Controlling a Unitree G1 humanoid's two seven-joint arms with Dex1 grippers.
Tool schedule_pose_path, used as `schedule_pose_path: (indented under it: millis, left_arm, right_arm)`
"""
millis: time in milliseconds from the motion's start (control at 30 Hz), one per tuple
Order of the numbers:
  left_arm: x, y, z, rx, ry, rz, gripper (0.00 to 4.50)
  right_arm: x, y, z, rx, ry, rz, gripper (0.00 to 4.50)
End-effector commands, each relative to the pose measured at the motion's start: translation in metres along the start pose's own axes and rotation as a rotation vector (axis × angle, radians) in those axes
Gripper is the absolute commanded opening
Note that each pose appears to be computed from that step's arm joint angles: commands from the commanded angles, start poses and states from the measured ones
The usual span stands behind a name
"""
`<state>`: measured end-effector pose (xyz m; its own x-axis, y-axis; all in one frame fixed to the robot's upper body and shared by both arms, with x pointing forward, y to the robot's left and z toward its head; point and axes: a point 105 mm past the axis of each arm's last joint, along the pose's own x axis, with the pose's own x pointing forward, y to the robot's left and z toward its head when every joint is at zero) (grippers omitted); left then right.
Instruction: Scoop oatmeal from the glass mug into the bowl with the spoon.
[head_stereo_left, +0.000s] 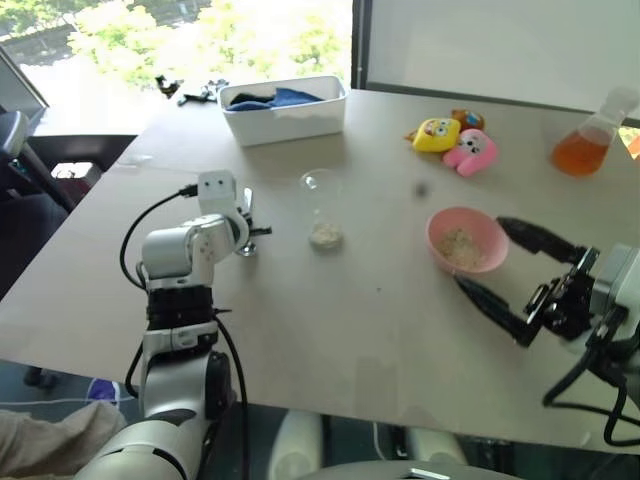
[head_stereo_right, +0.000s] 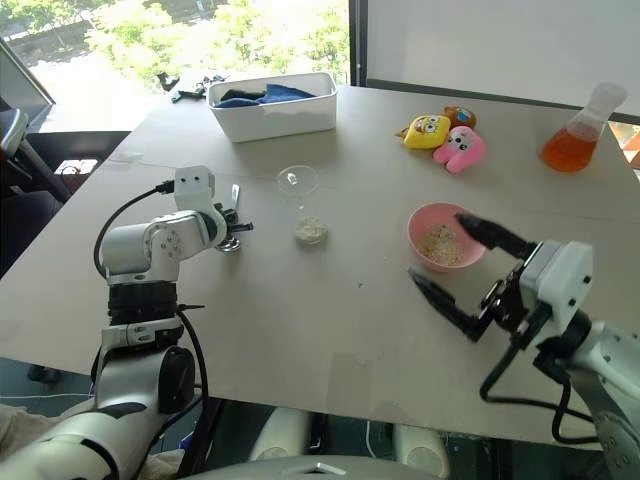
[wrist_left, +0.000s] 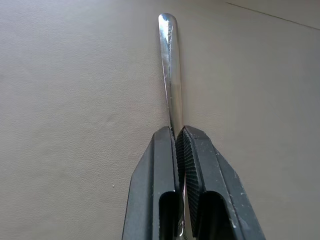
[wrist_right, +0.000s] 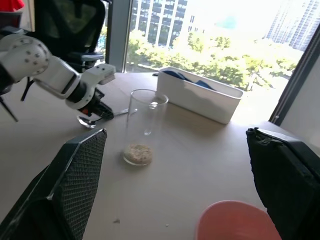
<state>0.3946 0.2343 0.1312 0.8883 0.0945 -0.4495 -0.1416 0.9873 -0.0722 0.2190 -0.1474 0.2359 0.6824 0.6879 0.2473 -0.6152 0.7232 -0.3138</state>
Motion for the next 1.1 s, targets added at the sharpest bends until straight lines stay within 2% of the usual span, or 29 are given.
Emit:
schedule_pose_path:
  millis: [33,133,200,367,400,433,533,733,1100]
  left_arm:
    - [-0.029,0.000,0.074,-0.040,-0.355,-0.042,0.07]
    - [-0.062,-0.032,0.123,0.019,-0.659,-0.252,0.07]
    - [-0.086,-0.064,0.141,0.109,-0.773,-0.467,0.07]
    - [-0.126,-0.117,0.140,0.415,-0.942,-0.745,0.07]
    - [-0.132,-0.124,0.137,0.468,-0.960,-0.787,0.00]
    - [-0.136,-0.130,0.133,0.517,-0.976,-0.822,0.00]
    - [-0.144,-0.135,0.131,0.579,-1.000,-0.884,0.00]
    - [-0.153,-0.140,0.126,0.715,-1.030,-0.948,0.00]
    - [-0.157,-0.148,0.115,0.776,-1.034,-1.020,0.00]
  right_arm:
    - [0.012,-0.013,0.016,-0.046,0.004,-0.070,4.50]
    - [0.027,-0.031,0.015,-0.062,0.148,-0.135,4.50]
    - [0.055,-0.038,0.033,0.041,0.075,-0.076,4.50]
    - [0.119,-0.042,0.065,0.261,-0.021,-0.035,4.50]
    - [0.127,-0.039,0.069,0.297,-0.030,-0.015,3.98]
    - [0.134,-0.037,0.072,0.323,-0.033,0.003,3.68]
    - [0.149,-0.032,0.073,0.374,-0.019,0.020,2.39]
    - [0.161,-0.029,0.077,0.459,-0.032,0.042,2.39]
    - [0.166,-0.023,0.085,0.518,-0.056,0.084,2.39]
